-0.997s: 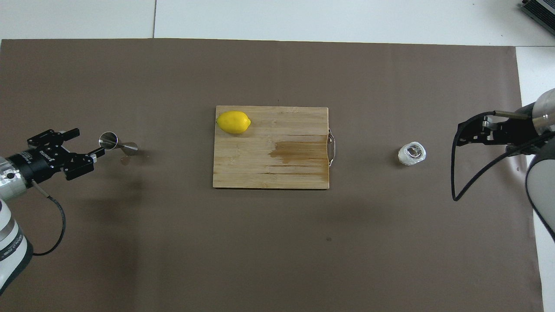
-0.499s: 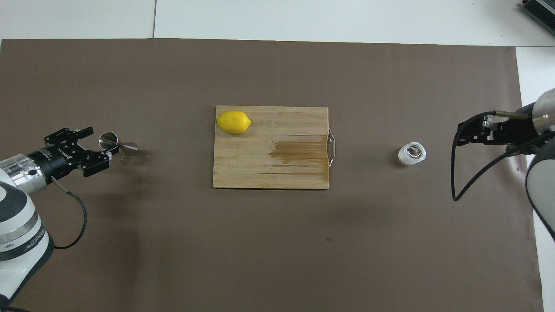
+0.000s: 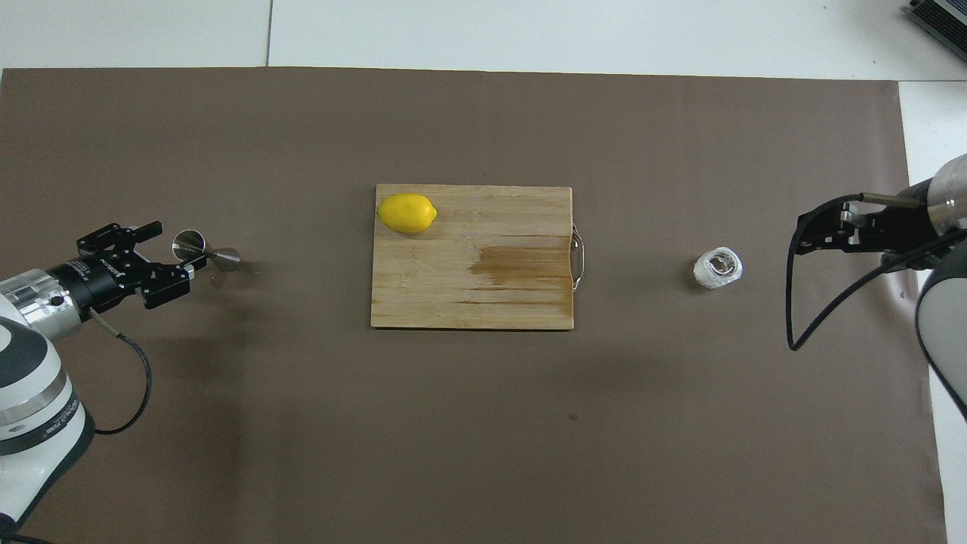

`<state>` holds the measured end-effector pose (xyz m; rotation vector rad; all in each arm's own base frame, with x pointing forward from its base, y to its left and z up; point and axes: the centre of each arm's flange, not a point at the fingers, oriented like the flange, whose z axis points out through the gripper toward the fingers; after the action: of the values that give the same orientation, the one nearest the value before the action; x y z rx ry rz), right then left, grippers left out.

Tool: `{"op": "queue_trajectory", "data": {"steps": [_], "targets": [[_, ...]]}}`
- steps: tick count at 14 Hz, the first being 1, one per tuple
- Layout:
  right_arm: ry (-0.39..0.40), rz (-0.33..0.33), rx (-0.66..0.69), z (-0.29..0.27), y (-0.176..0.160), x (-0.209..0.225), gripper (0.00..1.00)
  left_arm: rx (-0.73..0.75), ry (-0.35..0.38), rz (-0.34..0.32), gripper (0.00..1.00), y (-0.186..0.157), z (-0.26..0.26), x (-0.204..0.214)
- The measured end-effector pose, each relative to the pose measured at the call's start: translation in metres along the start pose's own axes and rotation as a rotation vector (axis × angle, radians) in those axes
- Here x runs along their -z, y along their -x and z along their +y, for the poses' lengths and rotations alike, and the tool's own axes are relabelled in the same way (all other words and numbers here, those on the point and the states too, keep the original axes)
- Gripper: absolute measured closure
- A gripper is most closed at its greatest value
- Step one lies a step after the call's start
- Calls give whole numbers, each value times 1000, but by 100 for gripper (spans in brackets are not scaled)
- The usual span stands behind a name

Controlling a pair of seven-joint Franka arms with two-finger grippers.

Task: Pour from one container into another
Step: 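Close the left gripper around the small metal cup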

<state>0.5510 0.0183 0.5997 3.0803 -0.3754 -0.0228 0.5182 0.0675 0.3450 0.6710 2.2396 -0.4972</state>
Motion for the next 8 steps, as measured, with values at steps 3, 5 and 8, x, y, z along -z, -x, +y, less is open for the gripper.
{"op": "queue_trajectory", "data": {"steps": [3, 5, 8], "targets": [[0, 0, 0, 0, 0, 0, 0, -11, -4, 5, 1, 2, -5, -4], [0, 0, 0, 0, 0, 0, 0, -13, -3, 7, 4, 2, -8, -6], [0, 0, 0, 0, 0, 0, 0, -12, 5, 10, 10, 1, -7, -6]]}}
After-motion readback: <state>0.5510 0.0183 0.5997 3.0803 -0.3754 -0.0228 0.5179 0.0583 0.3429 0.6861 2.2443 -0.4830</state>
